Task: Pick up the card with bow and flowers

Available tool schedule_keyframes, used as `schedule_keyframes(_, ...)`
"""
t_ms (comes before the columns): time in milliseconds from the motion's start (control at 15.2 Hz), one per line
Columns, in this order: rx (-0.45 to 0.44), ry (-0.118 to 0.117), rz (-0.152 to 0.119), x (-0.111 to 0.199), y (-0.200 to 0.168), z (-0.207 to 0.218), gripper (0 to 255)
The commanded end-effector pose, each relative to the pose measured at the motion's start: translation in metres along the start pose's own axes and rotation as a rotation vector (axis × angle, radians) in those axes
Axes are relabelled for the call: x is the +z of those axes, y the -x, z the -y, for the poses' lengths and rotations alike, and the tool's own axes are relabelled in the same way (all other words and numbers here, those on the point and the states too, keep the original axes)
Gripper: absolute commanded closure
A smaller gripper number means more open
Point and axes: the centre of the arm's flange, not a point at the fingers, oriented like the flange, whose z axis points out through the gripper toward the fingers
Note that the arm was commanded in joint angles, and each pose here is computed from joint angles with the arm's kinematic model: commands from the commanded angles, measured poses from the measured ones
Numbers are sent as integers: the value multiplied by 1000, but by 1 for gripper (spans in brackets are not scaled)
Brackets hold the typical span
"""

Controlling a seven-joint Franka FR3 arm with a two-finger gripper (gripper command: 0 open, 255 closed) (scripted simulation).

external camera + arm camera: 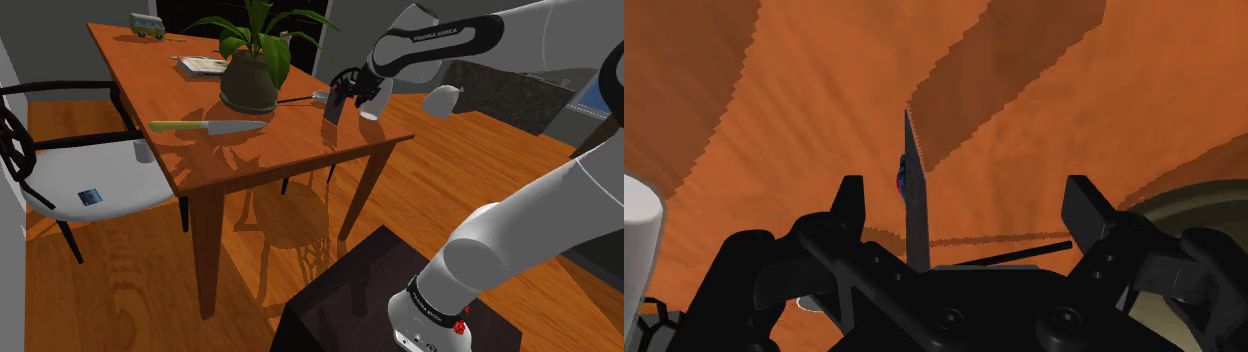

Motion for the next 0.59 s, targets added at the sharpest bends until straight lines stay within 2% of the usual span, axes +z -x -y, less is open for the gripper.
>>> schedule_keyframes(0, 12, 13, -38, 12, -12, -14, 0)
schedule_keyframes(132, 20, 21, -62, 19, -22, -24, 0)
schedule_keyframes(528, 20, 21, -62, 48, -8, -25, 0)
